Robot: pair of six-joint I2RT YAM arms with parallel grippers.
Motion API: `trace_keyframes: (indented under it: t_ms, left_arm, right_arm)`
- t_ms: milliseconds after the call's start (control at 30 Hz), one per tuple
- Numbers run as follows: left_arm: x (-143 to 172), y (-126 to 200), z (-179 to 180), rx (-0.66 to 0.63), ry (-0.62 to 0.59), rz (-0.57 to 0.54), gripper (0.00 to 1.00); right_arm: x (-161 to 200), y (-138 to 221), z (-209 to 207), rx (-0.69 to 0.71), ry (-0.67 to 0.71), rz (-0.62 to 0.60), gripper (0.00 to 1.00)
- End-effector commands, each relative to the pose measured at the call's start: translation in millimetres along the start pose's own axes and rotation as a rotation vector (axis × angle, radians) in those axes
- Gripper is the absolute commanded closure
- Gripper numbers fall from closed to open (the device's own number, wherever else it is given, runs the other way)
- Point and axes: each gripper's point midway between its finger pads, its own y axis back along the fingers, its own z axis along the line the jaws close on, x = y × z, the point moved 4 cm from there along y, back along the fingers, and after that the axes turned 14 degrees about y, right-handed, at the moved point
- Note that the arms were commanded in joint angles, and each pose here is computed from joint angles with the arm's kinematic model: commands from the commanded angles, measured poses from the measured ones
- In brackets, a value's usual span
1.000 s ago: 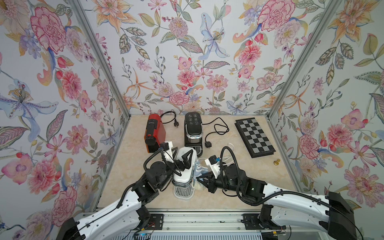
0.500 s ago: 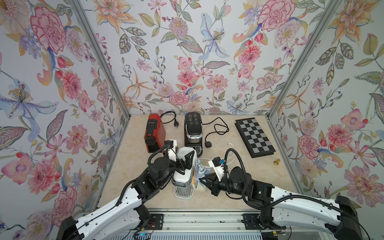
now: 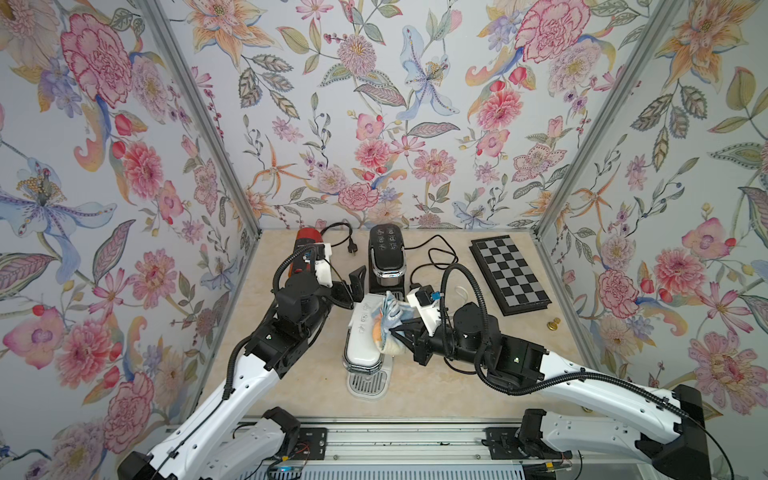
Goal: Wipe the surface of a coffee machine
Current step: Wipe the dirt from the surface of the coffee machine.
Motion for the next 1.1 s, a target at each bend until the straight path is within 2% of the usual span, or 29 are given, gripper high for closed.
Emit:
trace_keyframes:
  t_ms: [0,200,433,500,633,833,967,1067]
  left_arm:
    - [-1.9,4.8,24.8,-0.106,0.038,0.025,0.01]
    - [1.6,15.2,50.4,-0.148,0.08,0.011,0.01]
    - [-8.6,28.4,81.7,-0.227,0.173,-0.04,0.01]
    - [-11.1,30.0,88.7,-0.24,0.191,-0.048,0.01]
    - [-11.5,29.7,92.5,-0.222,0.21,-0.055,0.01]
    - [-8.3,30.9,93.1,-0.203,0.224,-0.05,0.01]
    - [-6.8,32.3,94.4,-0.206,0.222,-0.045,0.01]
    - [-6.6,33.8,95.6,-0.213,0.221,-0.048,0.01]
  right_arm:
    - [1.2,-17.1,0.3,-0.033,0.095,0.097,1.0]
    - [17.7,-29.3,21.4,-0.11,0.165,0.223,1.0]
    - [33.7,-13.6,58.9,-0.26,0.213,0.269,1.0]
    - [34.5,-14.3,60.6,-0.255,0.225,0.276,1.0]
    - [32.6,-24.7,37.2,-0.173,0.224,0.286,1.0]
    - [29.0,-48.2,-38.9,-0.048,0.14,0.314,1.0]
    - [23.6,-58.8,-64.6,-0.045,0.138,0.311,1.0]
    - [17.3,-62.5,-65.9,-0.074,0.147,0.298,1.0]
